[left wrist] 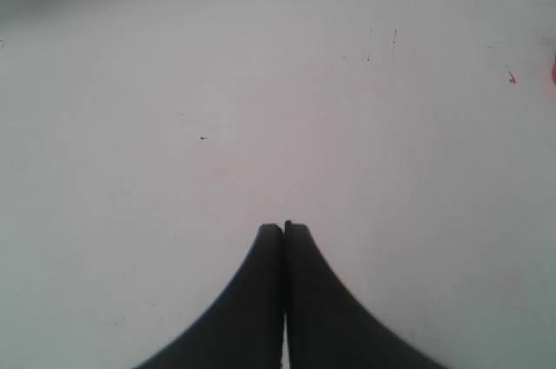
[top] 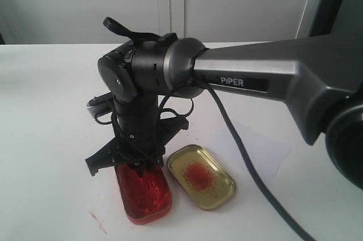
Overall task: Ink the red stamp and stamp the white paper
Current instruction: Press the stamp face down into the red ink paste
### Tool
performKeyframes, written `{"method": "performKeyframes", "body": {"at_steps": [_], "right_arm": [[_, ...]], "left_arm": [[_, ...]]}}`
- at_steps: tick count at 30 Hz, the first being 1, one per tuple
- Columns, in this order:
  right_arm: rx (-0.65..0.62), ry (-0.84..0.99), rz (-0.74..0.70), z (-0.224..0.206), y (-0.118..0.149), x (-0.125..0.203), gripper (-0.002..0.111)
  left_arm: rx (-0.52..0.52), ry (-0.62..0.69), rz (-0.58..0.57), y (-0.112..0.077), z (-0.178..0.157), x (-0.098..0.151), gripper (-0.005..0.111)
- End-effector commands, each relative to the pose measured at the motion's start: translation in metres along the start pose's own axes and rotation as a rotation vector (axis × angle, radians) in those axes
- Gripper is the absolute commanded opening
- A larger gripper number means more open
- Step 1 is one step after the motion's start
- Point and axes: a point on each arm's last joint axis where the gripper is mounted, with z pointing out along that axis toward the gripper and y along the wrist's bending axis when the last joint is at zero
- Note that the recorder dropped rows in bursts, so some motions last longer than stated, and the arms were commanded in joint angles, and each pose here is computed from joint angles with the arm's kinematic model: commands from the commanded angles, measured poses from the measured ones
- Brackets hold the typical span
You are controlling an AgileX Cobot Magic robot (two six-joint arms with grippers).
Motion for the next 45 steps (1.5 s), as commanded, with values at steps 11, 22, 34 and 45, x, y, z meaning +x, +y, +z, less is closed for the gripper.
{"method": "performKeyframes", "body": {"at_steps": [11, 22, 34, 45], "right_arm": [[-0.003, -0.024, -0.008, 0.008, 0.001, -0.004, 0.000], [0.038, 0.111, -0.010, 0.058, 0.001, 0.001, 0.000], [0.049, 0.161, -0.008, 0.075, 0.000, 0.005, 0.000], [-0.002, 0.003, 0.022, 0.034, 0.003, -0.006, 0.000]], "left_arm": [[0.007, 0.006, -0.002, -0.001, 0.001, 0.003, 0.000], [0.007, 0.006, -0.002, -0.001, 0.001, 0.003, 0.000], [0.007, 0.006, -0.002, -0.001, 0.001, 0.003, 0.000], [0.007, 0.006, -0.002, -0.001, 0.001, 0.003, 0.000]]}}
